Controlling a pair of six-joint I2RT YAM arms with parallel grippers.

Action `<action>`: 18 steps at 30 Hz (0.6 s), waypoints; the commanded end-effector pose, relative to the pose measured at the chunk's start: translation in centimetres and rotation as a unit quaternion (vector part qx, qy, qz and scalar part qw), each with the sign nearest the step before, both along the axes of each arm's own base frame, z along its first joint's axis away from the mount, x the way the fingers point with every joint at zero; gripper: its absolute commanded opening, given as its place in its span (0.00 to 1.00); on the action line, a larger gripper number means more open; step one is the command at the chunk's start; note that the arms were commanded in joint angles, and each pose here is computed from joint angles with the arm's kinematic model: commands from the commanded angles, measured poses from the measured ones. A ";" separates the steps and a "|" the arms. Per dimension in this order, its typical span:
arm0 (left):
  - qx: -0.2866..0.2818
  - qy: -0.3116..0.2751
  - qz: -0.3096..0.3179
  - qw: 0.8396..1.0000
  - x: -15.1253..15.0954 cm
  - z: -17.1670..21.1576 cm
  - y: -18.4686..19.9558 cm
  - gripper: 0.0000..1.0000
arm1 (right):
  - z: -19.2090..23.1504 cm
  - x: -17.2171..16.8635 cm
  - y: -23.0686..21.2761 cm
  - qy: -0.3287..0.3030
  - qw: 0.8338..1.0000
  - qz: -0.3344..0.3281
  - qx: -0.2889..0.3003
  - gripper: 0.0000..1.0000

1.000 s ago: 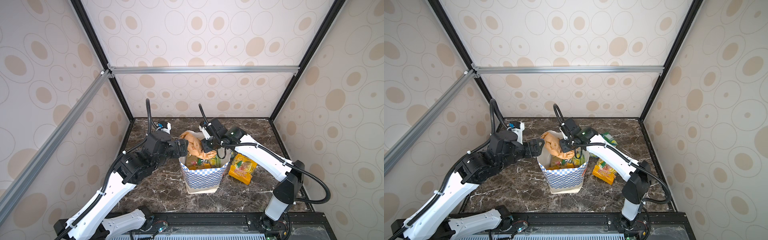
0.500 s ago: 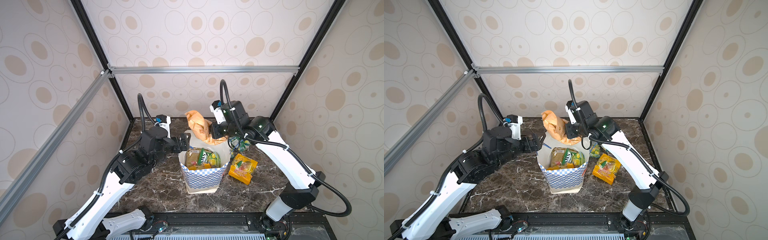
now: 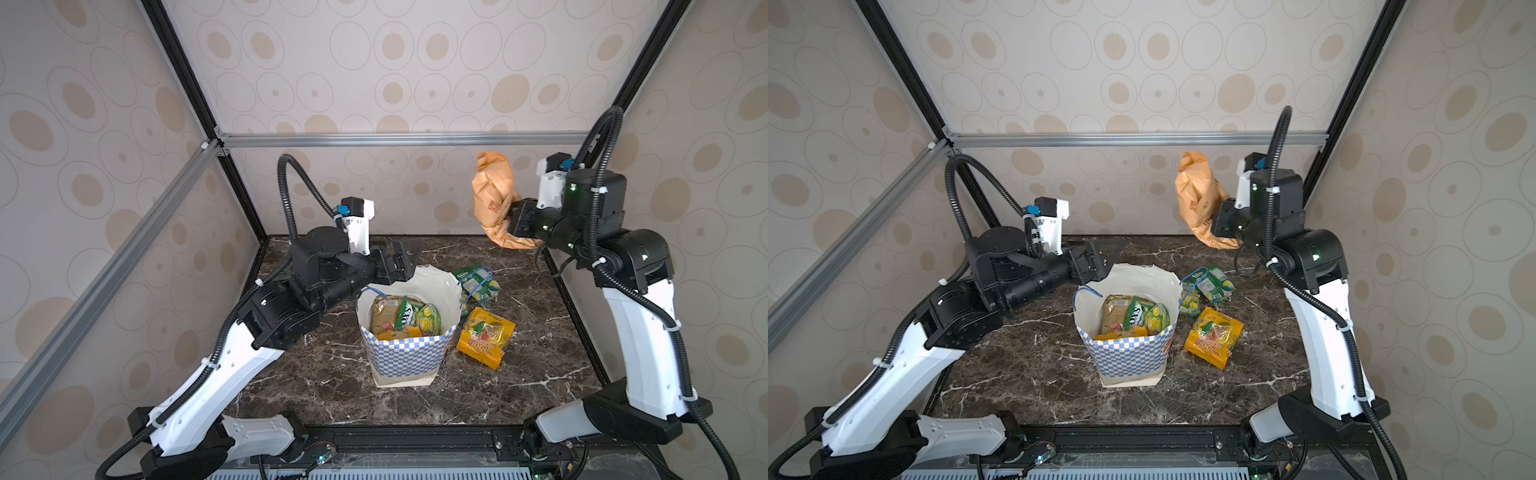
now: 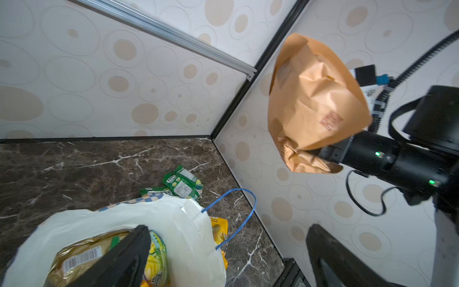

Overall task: Take the snacks out of the paper bag
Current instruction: 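Lift the orange chip bag out of the bag with the right gripper, then lower the orange chip bag onto the table beside the green bags and release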

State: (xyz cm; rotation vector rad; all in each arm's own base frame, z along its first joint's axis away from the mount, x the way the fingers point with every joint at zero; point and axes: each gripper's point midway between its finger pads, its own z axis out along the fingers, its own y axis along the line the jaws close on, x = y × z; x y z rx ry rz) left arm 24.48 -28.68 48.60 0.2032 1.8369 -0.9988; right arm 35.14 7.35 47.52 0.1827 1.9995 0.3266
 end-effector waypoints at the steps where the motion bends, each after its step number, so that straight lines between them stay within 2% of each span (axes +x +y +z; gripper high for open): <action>1: 0.016 -0.029 -0.020 0.999 -1.1 0.9 -2.1 0.98 | -4.1 1.1 -2.2 0.054 0.996 -0.037 0.067 0.00; 10: 0.122 -0.040 -0.037 0.991 -3.0 -4.8 -6.4 0.98 | -19.3 3.7 -8.1 0.160 0.967 -0.160 0.113 0.00; 18: 0.205 -0.014 0.001 0.979 -2.9 -10.2 -4.7 0.98 | -30.0 5.8 -11.1 0.254 0.941 -0.192 0.117 0.00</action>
